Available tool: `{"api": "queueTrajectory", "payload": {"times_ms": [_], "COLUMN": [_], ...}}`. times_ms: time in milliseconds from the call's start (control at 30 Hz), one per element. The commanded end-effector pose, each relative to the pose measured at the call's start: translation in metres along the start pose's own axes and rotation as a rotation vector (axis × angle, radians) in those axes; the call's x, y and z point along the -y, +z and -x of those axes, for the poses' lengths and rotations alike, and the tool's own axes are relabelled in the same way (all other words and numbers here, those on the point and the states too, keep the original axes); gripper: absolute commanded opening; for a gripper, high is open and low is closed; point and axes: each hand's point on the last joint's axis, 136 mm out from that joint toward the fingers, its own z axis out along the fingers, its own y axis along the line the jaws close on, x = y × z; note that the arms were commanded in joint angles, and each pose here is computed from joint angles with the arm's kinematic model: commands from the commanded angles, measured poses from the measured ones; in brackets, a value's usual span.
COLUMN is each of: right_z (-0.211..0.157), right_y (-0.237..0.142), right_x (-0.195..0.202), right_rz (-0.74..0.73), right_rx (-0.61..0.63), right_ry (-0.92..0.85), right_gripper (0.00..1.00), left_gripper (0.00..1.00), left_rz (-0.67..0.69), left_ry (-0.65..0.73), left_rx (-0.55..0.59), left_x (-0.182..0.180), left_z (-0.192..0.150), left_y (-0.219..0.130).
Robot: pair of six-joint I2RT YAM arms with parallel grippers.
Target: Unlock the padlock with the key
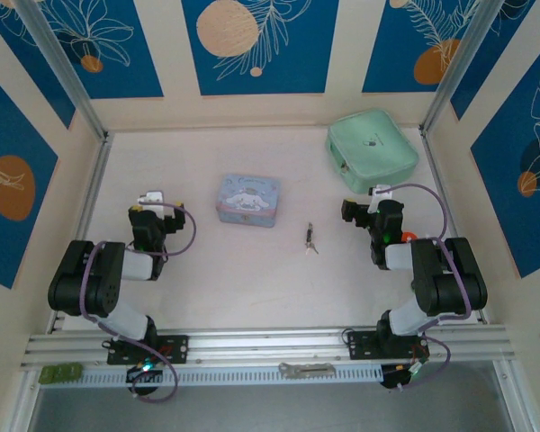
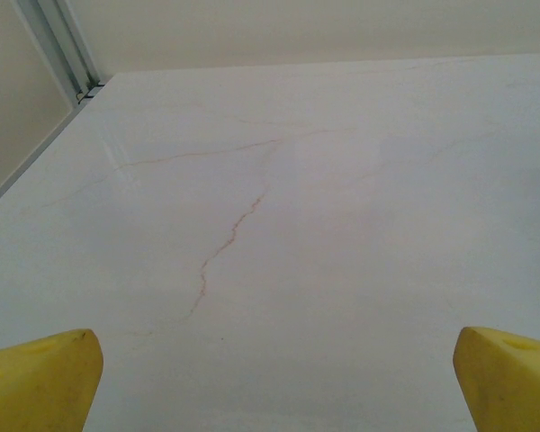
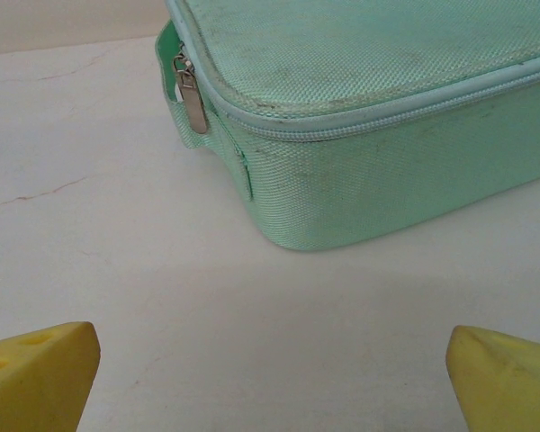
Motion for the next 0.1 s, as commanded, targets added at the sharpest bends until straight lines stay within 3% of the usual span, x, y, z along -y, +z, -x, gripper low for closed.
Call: {"api": "queueTrajectory", "payload": {"times_ms": [0,67], "right_z": [0.0140,0.0139], "right_y": [0.0000,0.0002], "right_x": [-0.0013,-0.0016], "right_rz": [0.011,0.011], "right_rx": [0.044,0.044], "right_ry": [0.006,0.005], "right_gripper": [0.99,0.99], "left_gripper": [0.99,0.99], "left_rz": [-0.013,-0.014], "left_ry": [0.024,0.024], "left_rx": [0.004,0.004], "left_x": [0.0041,0.0045], "left_z": [0.0032,0.0032], "left_y": [0.0017,0.0017]}}
